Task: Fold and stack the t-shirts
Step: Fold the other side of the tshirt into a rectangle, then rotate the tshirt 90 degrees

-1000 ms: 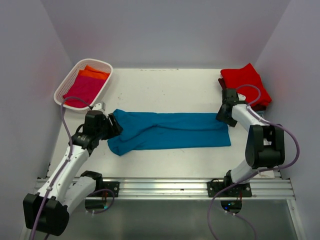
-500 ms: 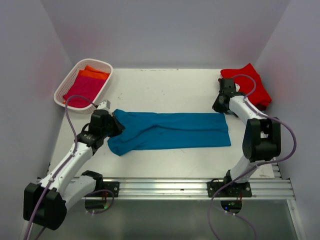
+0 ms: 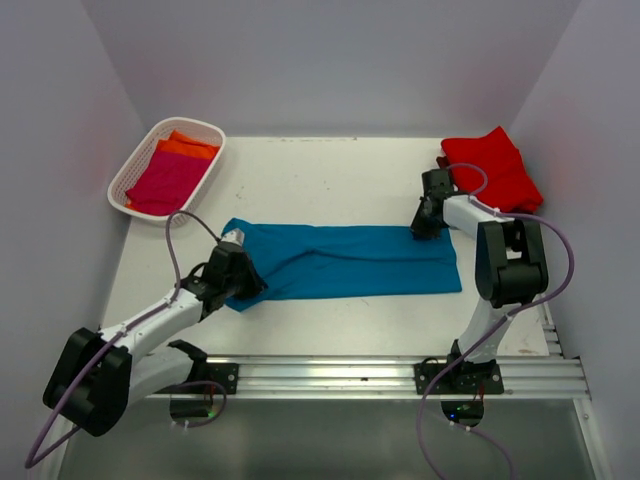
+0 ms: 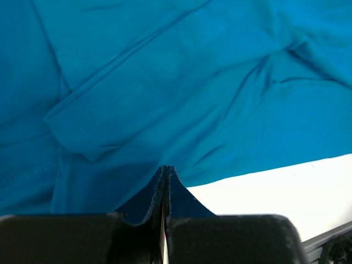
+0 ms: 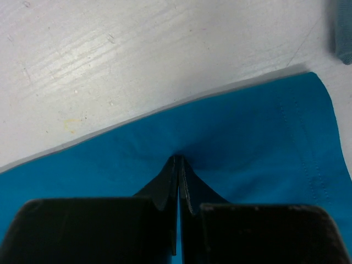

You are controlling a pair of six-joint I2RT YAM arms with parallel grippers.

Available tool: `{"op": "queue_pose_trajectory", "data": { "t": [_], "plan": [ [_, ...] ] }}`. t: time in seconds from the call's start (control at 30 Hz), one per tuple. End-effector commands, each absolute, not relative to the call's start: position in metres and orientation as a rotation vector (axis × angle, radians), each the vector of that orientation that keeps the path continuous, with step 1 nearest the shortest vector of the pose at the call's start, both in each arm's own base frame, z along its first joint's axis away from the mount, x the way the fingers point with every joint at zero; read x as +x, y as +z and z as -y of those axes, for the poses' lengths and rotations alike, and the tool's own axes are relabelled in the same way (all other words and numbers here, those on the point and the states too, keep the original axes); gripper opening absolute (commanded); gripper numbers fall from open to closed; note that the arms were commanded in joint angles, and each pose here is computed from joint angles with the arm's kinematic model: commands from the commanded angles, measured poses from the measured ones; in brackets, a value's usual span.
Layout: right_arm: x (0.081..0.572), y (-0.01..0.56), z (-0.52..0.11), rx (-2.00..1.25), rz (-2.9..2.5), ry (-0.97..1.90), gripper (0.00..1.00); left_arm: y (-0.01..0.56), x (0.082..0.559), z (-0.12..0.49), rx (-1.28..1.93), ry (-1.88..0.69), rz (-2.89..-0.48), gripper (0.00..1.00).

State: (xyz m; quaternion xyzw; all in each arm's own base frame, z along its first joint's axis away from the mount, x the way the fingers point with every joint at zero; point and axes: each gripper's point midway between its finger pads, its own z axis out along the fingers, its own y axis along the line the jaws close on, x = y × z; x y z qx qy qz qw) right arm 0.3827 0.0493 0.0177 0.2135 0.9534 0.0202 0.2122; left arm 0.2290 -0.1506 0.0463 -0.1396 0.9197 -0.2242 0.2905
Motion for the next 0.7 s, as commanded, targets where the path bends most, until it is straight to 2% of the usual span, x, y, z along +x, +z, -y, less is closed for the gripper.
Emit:
{"op": "queue_pose_trajectory", "data": {
  "t": [0.0,0.3,0.5,0.67],
  "plan": [
    [0.382,0.005,-0.050,0.577,-2.665,0.044,0.00,0.035,0.234,0.151,-0.441,-0.591,-2.433,0.00],
    [0.342,-0.014,-0.044,0.504,-2.768,-0.206,0.00,0.002,0.248,0.128,-0.535,-0.345,-2.468,0.00],
    [0.300,-0.020,-0.058,0.375,-2.848,-0.280,0.00,0.023,0.293,0.117,-0.568,-0.213,-2.400,0.00],
    [0.278,-0.014,-0.079,0.295,-2.872,-0.219,0.00,0.025,0.331,0.103,-0.615,-0.163,-2.366,0.00]
  ]
}}
